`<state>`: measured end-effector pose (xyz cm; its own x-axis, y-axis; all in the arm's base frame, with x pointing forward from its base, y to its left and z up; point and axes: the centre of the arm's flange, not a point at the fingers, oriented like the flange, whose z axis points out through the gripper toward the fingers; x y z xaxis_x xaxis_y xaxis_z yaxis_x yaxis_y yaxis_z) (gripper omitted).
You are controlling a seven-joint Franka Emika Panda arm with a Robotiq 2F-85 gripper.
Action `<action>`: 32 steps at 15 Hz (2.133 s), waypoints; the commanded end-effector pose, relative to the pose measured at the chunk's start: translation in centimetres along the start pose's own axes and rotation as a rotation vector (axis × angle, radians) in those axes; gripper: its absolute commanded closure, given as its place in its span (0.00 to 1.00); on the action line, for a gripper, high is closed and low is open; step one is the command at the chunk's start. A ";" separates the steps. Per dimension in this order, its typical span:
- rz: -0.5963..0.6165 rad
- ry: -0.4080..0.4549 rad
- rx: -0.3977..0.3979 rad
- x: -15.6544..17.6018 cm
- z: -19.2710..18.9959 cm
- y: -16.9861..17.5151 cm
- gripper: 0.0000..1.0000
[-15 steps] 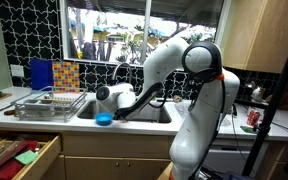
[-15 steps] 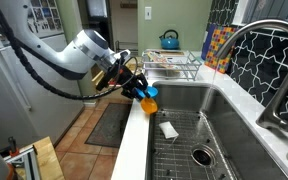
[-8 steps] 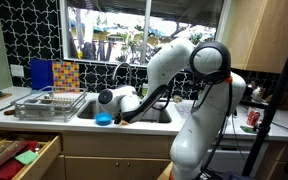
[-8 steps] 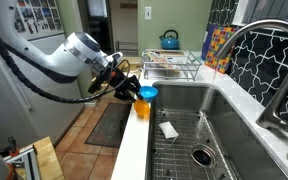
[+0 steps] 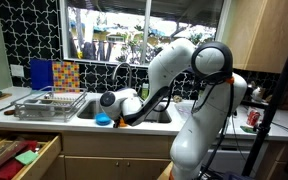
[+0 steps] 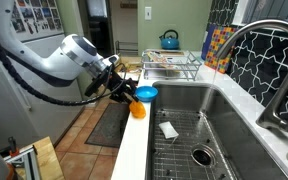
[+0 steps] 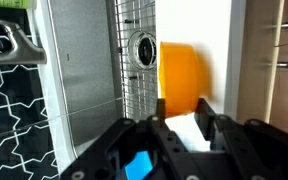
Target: Place the orange bowl under the running faucet then put the bowl back on the counter
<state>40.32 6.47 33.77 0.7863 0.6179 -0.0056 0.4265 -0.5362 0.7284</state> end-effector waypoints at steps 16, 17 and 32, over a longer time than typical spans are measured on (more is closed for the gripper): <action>0.010 0.058 0.036 -0.7 -0.7 0.1 0.00; 0.023 0.049 0.043 -0.8 -1.1 0.7 0.00; 0.678 0.044 0.590 2.1 -5.2 16.9 0.00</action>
<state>45.07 2.79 48.36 0.9086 0.1742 0.3796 0.0952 -0.9713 0.2180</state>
